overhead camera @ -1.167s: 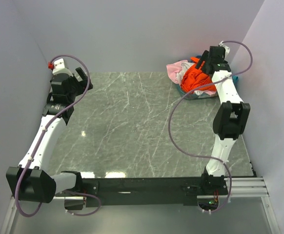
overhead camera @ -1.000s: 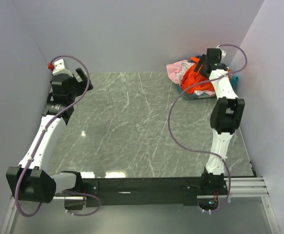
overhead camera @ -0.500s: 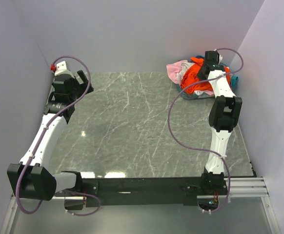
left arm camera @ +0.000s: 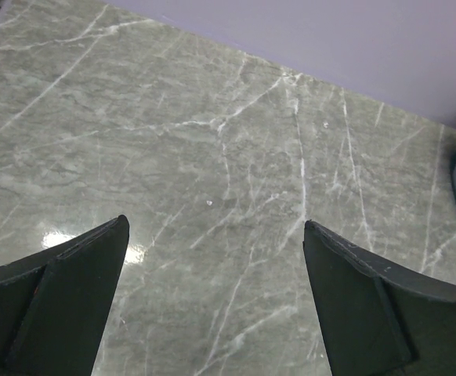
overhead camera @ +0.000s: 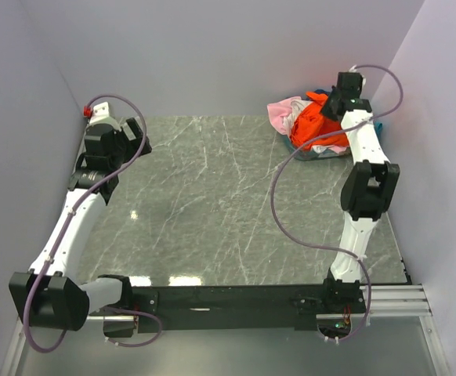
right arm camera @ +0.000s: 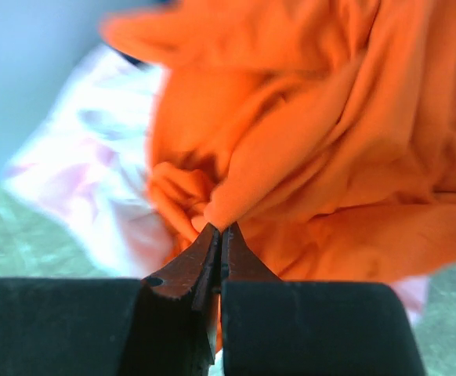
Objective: Fold and stack the t-shirts
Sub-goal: Grab the tshirt from the pile, then move the tshirt to the center of the board
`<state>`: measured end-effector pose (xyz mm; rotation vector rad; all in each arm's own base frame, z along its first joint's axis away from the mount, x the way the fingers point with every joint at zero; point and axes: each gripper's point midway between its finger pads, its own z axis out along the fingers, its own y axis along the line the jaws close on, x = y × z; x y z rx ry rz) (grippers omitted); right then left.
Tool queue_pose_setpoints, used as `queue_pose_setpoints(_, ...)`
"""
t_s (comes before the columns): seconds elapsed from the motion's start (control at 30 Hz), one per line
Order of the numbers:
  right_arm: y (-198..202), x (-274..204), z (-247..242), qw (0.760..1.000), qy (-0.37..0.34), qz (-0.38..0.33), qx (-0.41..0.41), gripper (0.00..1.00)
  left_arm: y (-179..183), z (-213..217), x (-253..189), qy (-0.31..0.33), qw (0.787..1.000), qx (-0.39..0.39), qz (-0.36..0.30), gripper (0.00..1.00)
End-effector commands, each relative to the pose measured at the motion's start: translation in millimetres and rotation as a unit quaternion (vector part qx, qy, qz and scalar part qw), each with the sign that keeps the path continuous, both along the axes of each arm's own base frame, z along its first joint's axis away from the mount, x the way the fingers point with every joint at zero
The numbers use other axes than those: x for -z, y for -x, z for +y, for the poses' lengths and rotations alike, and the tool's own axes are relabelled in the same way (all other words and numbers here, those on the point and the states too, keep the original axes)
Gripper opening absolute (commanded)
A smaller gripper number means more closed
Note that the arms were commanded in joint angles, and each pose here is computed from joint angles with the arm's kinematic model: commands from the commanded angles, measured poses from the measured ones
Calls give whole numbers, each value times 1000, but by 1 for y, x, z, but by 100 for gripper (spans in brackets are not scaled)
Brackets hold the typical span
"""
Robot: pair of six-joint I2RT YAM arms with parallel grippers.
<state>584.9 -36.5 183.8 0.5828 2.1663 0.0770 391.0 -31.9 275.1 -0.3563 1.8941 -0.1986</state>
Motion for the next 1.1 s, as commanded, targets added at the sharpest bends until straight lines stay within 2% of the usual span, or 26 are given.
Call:
queue_pose_setpoints(0.0, 16, -143, 9, 989, 17, -145, -16, 0, 8, -10, -16, 28, 999, 19, -36, 100)
queue_pose_setpoints(0.17, 52, -240, 31, 968, 34, -244, -38, 0, 17, -13, -16, 37, 998, 28, -40, 99)
queue_pose_setpoints(0.33, 89, -313, 92, 941, 64, -318, -100, 0, 23, -9, -18, 29, 999, 20, -38, 99)
queue_pose_setpoints(0.5, 123, -361, 150, 913, 84, -371, -148, 0, 24, -8, -15, 40, 998, 18, -34, 100)
queue_pose_setpoints(0.67, 163, -402, 214, 876, 44, -429, -214, 0, 24, -10, -15, 66, 997, 27, -38, 99)
queue_pose_setpoints(0.8, 173, -399, 247, 867, -10, -430, -250, 0, 23, -11, -19, 74, 996, 34, -45, 99)
queue_pose_setpoints(0.9, 156, -358, 261, 889, -40, -379, -253, 0, 23, -9, -15, 75, 996, 31, -41, 99)
queue_pose_setpoints(1.0, 134, -285, 266, 925, -41, -296, -235, 0, 24, -12, -12, 78, 995, 39, -38, 99)
queue_pose_setpoints(1.07, 123, -211, 265, 950, -36, -219, -221, 26, 25, -13, -4, 77, 995, 46, -32, 98)
